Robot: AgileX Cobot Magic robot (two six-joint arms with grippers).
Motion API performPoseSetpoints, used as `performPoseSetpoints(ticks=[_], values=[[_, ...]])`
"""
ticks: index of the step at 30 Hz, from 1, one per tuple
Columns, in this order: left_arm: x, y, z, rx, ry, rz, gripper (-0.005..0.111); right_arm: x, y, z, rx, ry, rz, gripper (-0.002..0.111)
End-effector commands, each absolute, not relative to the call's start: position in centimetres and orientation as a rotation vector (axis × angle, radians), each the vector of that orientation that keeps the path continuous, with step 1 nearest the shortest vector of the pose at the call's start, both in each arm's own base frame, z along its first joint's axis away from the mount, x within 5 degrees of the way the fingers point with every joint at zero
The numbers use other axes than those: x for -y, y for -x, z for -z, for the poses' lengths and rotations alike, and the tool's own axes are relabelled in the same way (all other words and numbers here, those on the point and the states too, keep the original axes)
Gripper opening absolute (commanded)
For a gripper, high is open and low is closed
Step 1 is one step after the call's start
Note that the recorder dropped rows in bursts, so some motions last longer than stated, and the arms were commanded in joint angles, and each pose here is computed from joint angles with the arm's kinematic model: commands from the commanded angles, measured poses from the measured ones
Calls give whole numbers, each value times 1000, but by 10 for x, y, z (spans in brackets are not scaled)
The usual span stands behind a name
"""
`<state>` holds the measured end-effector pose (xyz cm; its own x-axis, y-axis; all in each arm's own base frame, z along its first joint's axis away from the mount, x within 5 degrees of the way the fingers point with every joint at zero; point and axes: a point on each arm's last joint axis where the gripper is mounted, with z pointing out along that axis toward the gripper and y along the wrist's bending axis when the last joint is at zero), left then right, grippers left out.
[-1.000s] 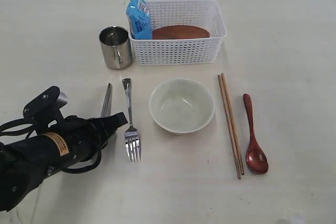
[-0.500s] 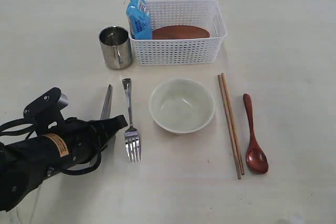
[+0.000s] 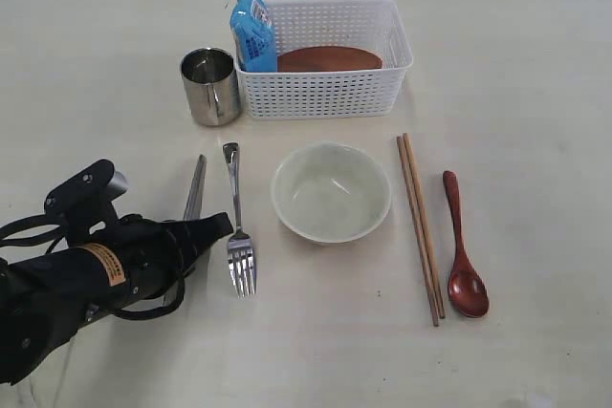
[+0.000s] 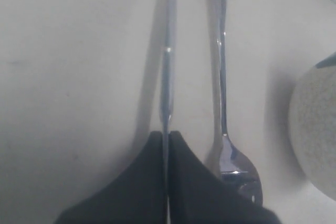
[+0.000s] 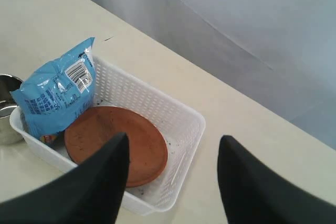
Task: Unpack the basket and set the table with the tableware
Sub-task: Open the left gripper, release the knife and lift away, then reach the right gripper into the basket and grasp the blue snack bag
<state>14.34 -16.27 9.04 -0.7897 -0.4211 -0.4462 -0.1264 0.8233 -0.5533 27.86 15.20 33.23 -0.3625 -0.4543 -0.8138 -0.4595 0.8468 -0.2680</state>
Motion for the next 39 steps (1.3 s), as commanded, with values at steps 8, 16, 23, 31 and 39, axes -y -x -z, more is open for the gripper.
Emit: performPoseSetpoints(ticks=[8,16,23,31,39], values=[[161,-139,-86,-2490,384,627,44,-150,-278,-335,-1994,662,-9,49],[156,-145,-94,-2404,249,538,44,-150,-278,-335,-1994,662,-9,49],[155,-151,-164,-2012,-159,551,44,-150,-278,-335,-1994,662,-9,49],[139,-149,-219,-1691,-270,484,14,-150,-278,-335,-1994,662,-9,49],[123,-162,-223,-1676,-268,345,0,-150,-278,-336,-1987,666,-7,49]])
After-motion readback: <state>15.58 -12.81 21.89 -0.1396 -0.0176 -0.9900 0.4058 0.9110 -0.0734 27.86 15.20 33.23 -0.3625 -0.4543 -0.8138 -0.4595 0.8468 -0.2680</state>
